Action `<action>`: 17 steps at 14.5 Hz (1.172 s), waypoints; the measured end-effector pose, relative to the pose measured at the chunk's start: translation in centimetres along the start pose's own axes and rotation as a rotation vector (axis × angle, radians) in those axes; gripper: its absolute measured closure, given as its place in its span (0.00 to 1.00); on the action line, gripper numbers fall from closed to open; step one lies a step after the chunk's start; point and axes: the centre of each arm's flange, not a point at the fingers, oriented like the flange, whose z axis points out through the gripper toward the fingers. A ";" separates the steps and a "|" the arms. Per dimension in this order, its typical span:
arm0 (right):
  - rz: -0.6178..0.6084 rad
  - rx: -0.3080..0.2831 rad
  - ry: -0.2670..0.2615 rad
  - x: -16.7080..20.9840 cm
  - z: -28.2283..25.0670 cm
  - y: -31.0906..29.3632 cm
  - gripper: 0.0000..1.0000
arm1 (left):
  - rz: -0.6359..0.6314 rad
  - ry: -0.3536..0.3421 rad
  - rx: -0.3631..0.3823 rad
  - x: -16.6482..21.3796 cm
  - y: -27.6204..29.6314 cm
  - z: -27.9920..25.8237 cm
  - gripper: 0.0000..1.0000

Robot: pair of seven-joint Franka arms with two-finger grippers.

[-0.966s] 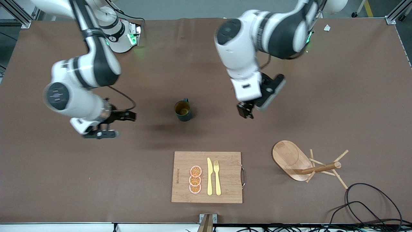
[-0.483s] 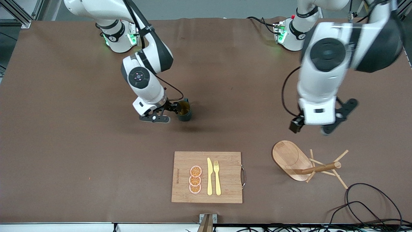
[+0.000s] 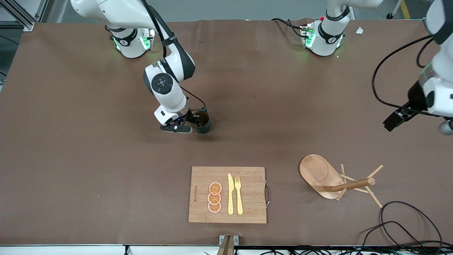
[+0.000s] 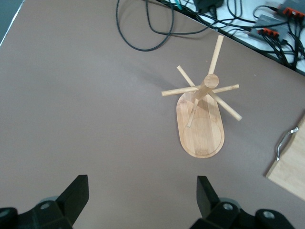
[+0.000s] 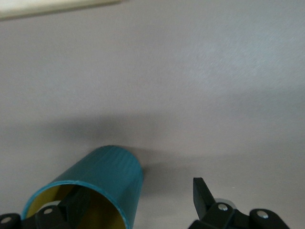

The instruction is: Transfer cup from left to right arm and place

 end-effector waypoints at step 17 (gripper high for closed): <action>-0.632 -0.037 0.031 12.0 -6.2 9.2 0.96 | 0.273 -0.166 -0.137 -0.6 -8.0 -2.0 0.00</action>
